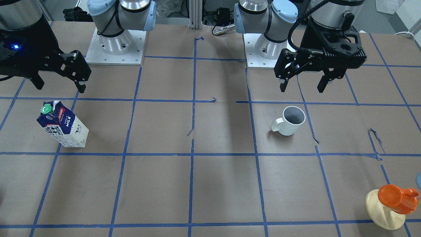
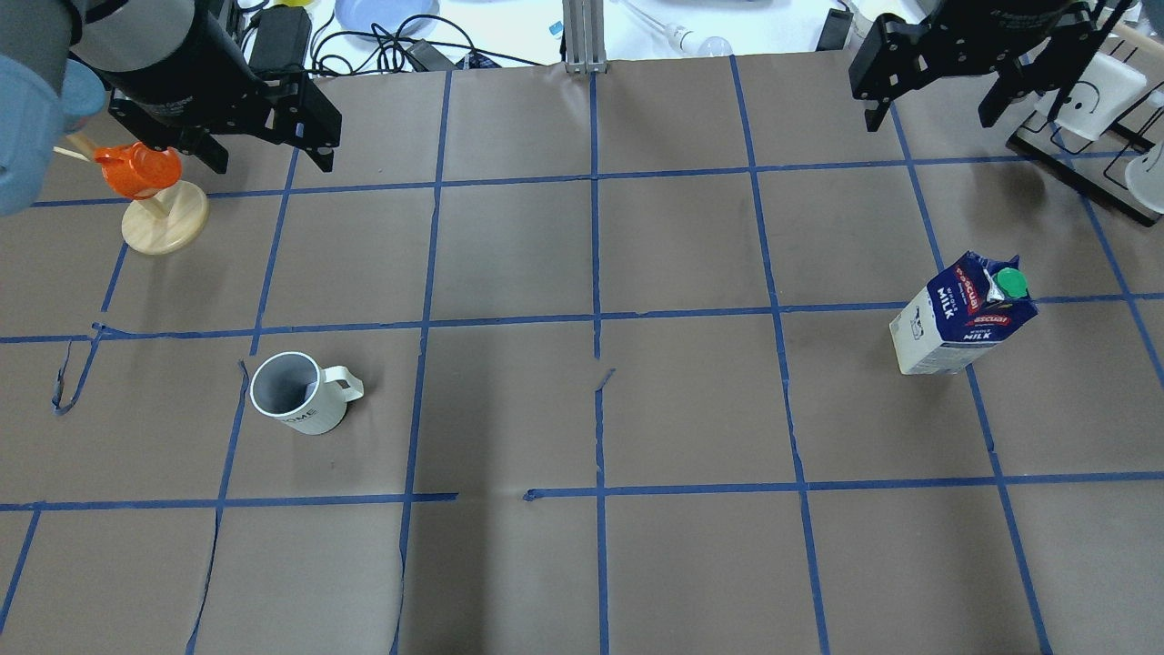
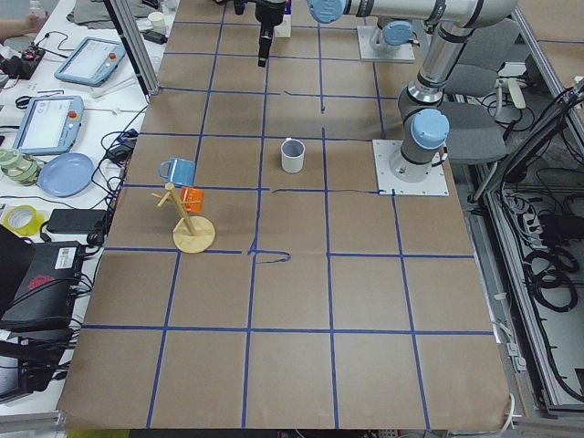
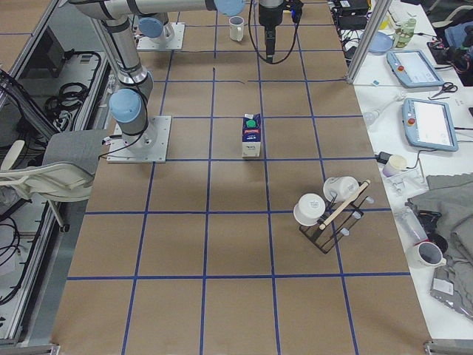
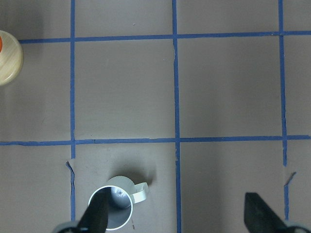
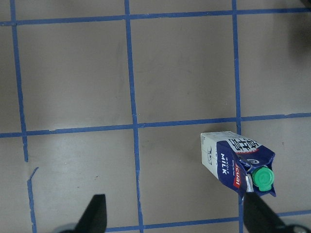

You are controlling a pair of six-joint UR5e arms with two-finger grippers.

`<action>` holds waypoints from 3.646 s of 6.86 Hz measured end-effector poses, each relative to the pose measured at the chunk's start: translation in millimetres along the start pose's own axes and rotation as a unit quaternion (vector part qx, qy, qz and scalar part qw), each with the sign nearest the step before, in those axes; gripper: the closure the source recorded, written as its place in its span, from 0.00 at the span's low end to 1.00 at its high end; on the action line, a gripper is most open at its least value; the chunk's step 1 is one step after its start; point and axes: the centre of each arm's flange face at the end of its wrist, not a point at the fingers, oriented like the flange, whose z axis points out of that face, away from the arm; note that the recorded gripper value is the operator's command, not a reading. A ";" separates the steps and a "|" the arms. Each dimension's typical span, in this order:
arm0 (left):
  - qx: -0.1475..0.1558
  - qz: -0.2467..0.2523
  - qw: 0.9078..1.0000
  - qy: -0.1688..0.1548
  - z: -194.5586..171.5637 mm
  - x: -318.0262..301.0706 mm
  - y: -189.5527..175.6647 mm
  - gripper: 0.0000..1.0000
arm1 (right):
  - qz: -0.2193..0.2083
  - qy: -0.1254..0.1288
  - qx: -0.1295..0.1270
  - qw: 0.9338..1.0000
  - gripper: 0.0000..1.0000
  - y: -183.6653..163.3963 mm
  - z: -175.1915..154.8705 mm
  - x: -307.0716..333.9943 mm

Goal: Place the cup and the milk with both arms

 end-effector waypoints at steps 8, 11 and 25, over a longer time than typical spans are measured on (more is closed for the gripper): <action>-0.044 -0.012 0.999 0.005 -2.1 0.6 6.9 0.00 | 0.000 0.002 -0.001 1.000 0.00 -0.2 0.5 0.3; -0.047 -0.016 0.999 0.004 -0.2 0.5 7.6 0.00 | 0.000 0.002 -0.003 1.000 0.00 -1.5 3.2 0.6; -0.167 -0.048 0.982 0.067 233.4 -170.6 78.8 0.00 | 0.000 0.000 -0.017 1.000 0.00 -4.6 14.6 4.7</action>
